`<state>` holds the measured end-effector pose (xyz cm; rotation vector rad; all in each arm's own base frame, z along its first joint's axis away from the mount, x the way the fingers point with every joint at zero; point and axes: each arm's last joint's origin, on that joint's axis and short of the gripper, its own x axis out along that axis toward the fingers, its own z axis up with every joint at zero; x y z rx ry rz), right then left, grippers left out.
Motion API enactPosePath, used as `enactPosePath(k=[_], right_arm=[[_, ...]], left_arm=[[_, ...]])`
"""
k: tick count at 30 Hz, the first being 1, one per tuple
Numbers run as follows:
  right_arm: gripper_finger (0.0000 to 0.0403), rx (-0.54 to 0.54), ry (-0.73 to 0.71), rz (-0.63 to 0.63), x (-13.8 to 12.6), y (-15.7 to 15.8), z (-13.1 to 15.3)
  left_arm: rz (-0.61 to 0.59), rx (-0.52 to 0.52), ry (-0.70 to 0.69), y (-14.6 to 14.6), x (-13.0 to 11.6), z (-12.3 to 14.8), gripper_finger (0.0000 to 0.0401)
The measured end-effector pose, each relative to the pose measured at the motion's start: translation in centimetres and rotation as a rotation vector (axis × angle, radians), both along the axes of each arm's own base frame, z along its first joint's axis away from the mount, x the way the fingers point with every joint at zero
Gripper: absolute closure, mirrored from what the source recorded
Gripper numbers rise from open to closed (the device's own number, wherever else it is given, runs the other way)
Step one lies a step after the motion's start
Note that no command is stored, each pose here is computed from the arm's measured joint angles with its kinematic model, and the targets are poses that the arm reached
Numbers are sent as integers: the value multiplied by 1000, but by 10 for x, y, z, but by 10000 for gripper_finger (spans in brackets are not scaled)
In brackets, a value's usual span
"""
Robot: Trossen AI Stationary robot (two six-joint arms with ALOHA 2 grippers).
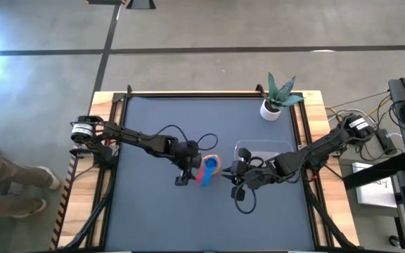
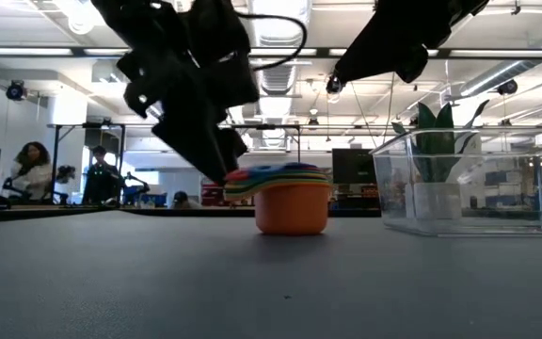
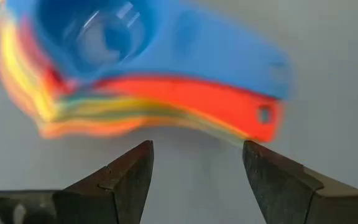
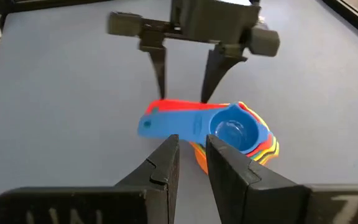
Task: Nest measuring cups in basket
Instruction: Adjust the stacked measuring cups
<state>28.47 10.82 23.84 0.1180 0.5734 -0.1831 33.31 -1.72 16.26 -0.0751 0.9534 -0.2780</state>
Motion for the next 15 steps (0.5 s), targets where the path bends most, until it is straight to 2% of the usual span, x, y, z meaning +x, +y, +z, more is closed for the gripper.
enactPosePath(k=[7,15], right_arm=[[335,-2,1,-1,0,0,0],[335,2,4,8,0,0,0]], left_arm=[[-84,-73,-114,-14,7,8,171],[-69,-48,-75,-12,0,13,171]])
